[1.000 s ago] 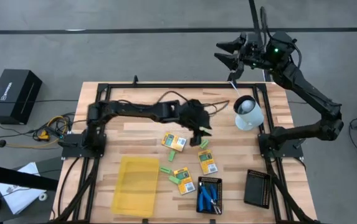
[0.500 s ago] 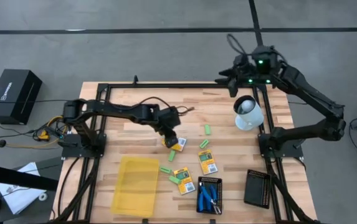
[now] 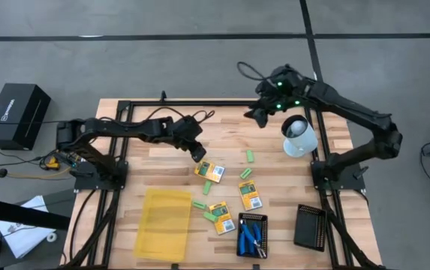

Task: Pick & Place School Supplies
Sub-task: Put the yellow crayon box into the yellow bin

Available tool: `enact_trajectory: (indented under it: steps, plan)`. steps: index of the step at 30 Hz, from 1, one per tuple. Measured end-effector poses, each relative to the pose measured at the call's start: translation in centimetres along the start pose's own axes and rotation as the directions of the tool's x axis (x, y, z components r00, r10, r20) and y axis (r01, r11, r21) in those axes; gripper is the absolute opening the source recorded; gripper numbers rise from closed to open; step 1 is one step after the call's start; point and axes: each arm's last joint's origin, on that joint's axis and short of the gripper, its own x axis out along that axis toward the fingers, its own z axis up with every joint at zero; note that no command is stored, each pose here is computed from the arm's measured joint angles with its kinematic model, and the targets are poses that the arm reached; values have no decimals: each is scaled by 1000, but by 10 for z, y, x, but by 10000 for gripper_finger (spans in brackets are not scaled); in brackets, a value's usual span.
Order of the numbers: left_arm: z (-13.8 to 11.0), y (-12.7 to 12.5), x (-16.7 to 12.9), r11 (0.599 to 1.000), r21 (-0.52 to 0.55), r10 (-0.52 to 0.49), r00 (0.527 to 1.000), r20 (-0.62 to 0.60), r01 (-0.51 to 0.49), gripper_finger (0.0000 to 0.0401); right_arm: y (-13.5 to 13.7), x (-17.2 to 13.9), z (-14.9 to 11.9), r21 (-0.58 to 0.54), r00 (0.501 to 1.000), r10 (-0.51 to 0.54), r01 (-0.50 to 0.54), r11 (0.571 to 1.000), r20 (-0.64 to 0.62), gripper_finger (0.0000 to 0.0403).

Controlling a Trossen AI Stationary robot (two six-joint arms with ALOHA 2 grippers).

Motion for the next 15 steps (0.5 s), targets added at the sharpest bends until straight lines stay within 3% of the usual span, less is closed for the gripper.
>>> enact_trajectory:
  steps: [4,8,11,15]
  plan:
    - [-5,9,1,998,-54,-25,999,-36,23,140,2,24,1,24,998,46,-45,999,-37,224]
    - [-16,22,9,979,-188,-105,985,-135,79,140,5,43,4,26,995,95,-94,995,-34,224]
    - [-29,34,15,962,-270,-97,975,-201,40,140,5,52,7,45,990,143,-142,989,-17,224]
    - [-40,45,20,953,-304,-89,967,-237,13,140,6,51,13,25,985,167,-168,986,35,224]
